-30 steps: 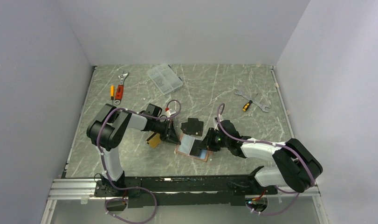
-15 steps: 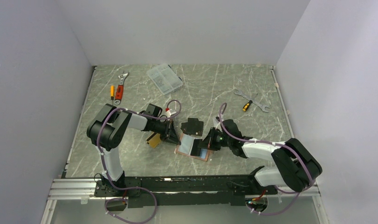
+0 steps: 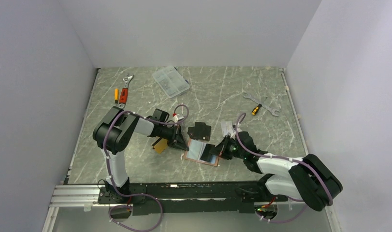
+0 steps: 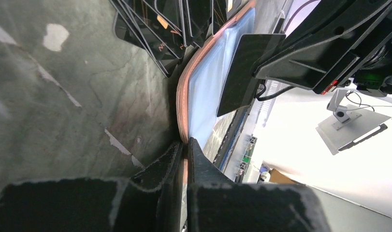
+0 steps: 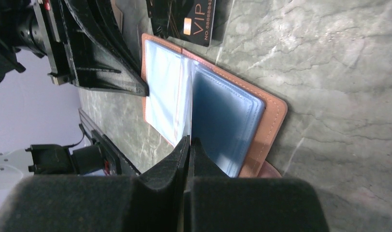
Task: Put the credit cards into the card holder
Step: Insert the credit card into the card holder.
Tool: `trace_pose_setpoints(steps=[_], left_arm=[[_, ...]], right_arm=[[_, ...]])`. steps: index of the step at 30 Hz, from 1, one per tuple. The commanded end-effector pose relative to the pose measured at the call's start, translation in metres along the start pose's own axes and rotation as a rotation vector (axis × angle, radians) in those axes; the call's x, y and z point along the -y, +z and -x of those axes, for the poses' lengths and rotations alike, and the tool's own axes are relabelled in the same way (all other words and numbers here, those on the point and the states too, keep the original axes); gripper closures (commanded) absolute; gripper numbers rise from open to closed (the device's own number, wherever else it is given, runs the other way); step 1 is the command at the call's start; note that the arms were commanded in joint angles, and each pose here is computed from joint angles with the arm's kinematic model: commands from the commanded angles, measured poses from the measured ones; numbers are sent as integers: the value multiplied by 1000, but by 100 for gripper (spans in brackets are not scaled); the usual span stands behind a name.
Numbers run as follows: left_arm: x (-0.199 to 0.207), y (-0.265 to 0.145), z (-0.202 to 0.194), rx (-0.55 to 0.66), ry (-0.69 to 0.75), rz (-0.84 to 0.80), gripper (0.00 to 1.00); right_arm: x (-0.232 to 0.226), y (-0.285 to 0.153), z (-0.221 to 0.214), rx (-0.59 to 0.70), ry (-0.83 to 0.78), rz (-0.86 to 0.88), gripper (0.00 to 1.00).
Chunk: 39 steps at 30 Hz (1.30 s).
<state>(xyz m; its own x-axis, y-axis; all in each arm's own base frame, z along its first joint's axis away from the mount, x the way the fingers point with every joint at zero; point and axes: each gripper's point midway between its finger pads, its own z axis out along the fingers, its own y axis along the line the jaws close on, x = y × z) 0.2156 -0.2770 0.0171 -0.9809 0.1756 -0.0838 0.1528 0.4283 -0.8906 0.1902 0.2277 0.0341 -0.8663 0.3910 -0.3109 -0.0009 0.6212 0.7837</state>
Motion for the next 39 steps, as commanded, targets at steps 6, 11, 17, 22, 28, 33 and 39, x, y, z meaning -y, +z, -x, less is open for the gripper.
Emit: trace_pose_setpoints(steps=[6, 11, 17, 22, 28, 33, 39], left_arm=[[4, 2, -1, 5, 30, -6, 89], [8, 3, -2, 4, 43, -12, 88], [8, 5, -3, -3, 47, -14, 84], [9, 5, -3, -3, 48, -17, 83], [10, 4, -3, -2, 53, -16, 83], [9, 5, -3, -3, 50, -14, 83], [24, -1, 0, 8, 89, -38, 65]], right_arm=[[2, 2, 16, 121, 5, -20, 100], [4, 3, 15, 131, 10, -19, 100], [1, 9, 10, 89, -12, -21, 100], [3, 16, -1, 12, -34, -30, 100], [2, 18, -5, -29, -54, -28, 100], [2, 18, -10, -50, -54, -18, 100], [5, 20, -11, -60, -52, -35, 100]])
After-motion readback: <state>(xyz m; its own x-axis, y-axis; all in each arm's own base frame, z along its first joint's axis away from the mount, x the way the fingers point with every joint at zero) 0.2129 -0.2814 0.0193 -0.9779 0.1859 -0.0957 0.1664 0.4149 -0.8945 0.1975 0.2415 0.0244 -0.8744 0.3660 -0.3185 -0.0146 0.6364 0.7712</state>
